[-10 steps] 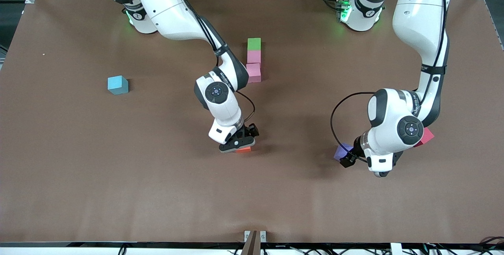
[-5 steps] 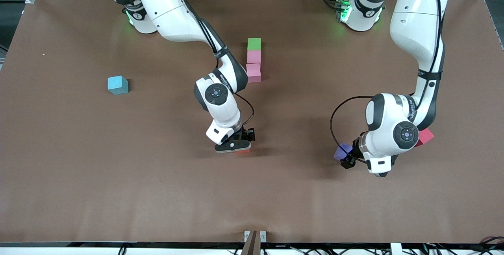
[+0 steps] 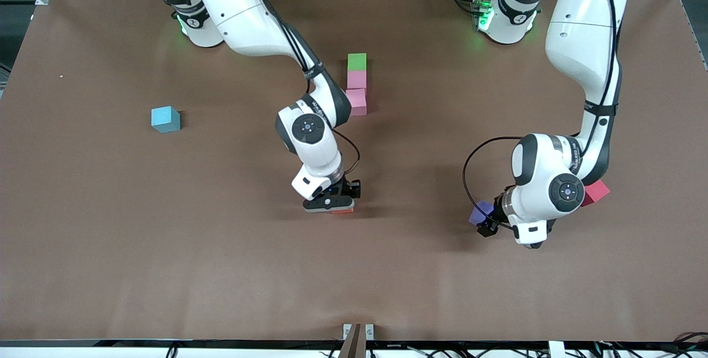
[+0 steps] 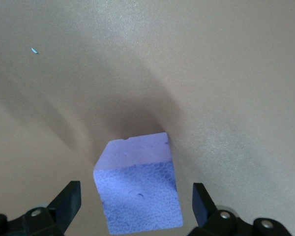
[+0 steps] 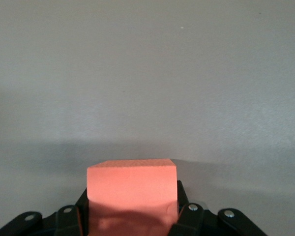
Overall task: Arrange blocks into number 1
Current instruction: 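Place the orange cube after the pink with the right gripper while the left carries purple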
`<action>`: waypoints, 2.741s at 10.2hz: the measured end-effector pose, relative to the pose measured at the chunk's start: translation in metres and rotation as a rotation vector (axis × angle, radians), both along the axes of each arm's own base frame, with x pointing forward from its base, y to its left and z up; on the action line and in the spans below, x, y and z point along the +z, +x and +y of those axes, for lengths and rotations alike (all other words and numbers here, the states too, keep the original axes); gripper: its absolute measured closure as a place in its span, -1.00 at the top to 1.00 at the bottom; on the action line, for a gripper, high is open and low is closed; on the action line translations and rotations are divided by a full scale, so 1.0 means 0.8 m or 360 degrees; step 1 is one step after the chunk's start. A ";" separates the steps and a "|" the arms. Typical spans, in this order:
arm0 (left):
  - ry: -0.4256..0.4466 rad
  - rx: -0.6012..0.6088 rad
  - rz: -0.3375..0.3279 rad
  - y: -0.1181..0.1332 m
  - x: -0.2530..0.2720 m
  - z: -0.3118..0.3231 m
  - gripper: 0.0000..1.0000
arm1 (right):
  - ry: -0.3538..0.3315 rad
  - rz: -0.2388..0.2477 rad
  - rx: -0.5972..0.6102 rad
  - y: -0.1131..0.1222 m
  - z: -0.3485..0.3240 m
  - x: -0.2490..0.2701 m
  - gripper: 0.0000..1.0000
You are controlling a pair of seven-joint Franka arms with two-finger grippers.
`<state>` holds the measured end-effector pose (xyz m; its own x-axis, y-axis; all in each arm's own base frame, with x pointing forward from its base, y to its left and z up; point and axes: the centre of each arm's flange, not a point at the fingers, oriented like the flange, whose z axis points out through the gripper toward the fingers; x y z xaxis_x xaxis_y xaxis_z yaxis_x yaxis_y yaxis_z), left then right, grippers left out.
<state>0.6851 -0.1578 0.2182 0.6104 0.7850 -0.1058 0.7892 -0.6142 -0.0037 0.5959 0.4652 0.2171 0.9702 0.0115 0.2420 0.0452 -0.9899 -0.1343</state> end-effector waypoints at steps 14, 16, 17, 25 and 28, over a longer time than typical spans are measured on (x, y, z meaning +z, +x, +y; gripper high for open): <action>0.0108 -0.0313 -0.0005 -0.004 -0.019 -0.021 0.11 | -0.0171 0.0346 0.0057 -0.276 0.091 -0.006 0.29; 0.0094 -0.0350 -0.0005 -0.006 -0.019 -0.030 0.11 | -0.0180 0.0350 0.0051 -0.276 0.088 -0.009 0.29; 0.0089 -0.0360 -0.0006 -0.007 -0.018 -0.033 0.11 | -0.0185 0.0354 0.0049 -0.277 0.086 -0.011 0.29; -0.0008 -0.0507 -0.0100 -0.016 0.032 -0.109 0.11 | -0.0154 0.0358 0.0033 -0.269 0.081 0.028 1.00; -0.0061 -0.0626 -0.0163 -0.025 0.076 -0.142 0.11 | -0.0130 0.0401 0.0039 -0.213 0.027 0.110 1.00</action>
<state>0.6648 -0.2714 0.2792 0.8721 0.4864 -0.0534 0.4893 -0.8673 0.0916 0.4255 0.4866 0.3051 0.9989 0.0452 -0.0098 0.0444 -0.9970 -0.0641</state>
